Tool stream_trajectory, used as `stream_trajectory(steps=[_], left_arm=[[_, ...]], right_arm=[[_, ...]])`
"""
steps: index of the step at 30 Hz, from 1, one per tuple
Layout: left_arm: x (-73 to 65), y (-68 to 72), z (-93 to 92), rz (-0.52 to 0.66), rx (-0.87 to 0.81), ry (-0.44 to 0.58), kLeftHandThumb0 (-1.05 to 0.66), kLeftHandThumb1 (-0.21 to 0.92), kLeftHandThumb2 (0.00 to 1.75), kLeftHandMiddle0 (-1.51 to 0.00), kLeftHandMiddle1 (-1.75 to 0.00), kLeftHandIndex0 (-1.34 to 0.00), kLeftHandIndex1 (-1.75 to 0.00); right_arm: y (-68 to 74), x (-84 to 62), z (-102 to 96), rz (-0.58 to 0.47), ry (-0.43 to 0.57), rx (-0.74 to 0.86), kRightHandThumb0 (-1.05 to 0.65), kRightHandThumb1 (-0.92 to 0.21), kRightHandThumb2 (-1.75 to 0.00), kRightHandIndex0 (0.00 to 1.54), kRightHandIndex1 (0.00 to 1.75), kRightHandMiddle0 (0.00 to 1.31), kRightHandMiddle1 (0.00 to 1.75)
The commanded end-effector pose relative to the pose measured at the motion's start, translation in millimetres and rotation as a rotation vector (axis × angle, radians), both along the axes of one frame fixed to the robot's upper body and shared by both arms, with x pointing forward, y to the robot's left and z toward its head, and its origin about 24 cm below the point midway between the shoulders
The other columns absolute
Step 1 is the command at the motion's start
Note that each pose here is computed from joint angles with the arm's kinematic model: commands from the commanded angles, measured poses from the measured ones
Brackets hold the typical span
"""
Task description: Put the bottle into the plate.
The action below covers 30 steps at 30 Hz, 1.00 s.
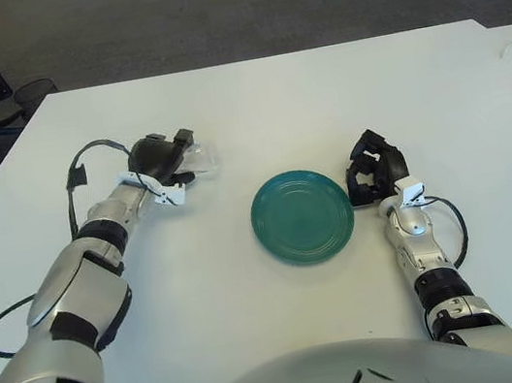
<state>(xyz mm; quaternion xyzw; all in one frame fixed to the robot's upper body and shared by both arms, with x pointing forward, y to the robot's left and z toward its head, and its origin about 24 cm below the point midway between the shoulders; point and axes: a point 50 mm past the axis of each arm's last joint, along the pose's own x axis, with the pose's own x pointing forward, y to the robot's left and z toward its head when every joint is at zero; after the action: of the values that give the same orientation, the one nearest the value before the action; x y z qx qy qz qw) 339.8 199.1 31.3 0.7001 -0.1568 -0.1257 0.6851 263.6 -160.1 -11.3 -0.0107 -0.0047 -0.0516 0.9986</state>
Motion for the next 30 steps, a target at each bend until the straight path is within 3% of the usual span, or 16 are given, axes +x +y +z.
stream_trajectory(steps=[1,10,30], left_arm=[[-15.3,-4.5,-19.3,0.008,-0.123,0.031,-0.48,0.29,1.34,-1.19,-1.75,-0.63,-1.74],[-17.3,-10.0,-15.5,0.012,-0.293,-0.005,-0.48,0.27,1.37,-1.2,-1.75,-0.64,-1.75],[-15.9,-11.4,-12.8,0.021,-0.34,-0.016,-0.48,0.29,1.35,-1.18,-1.75,-0.63,-1.75]], right_arm=[[-2.4,-58.2,-69.2,-0.041,0.388,0.038,0.0,0.05,-1.66,0.96,1.54,0.66,1.75],[-3.2,-58.3,-69.5,-0.034,0.384,0.045,0.0,0.05,-1.67,0.96,1.55,0.66,1.75],[-3.1,-58.0,-69.5,-0.044,0.386,0.042,0.0,0.05,-1.67,0.96,1.55,0.66,1.75]])
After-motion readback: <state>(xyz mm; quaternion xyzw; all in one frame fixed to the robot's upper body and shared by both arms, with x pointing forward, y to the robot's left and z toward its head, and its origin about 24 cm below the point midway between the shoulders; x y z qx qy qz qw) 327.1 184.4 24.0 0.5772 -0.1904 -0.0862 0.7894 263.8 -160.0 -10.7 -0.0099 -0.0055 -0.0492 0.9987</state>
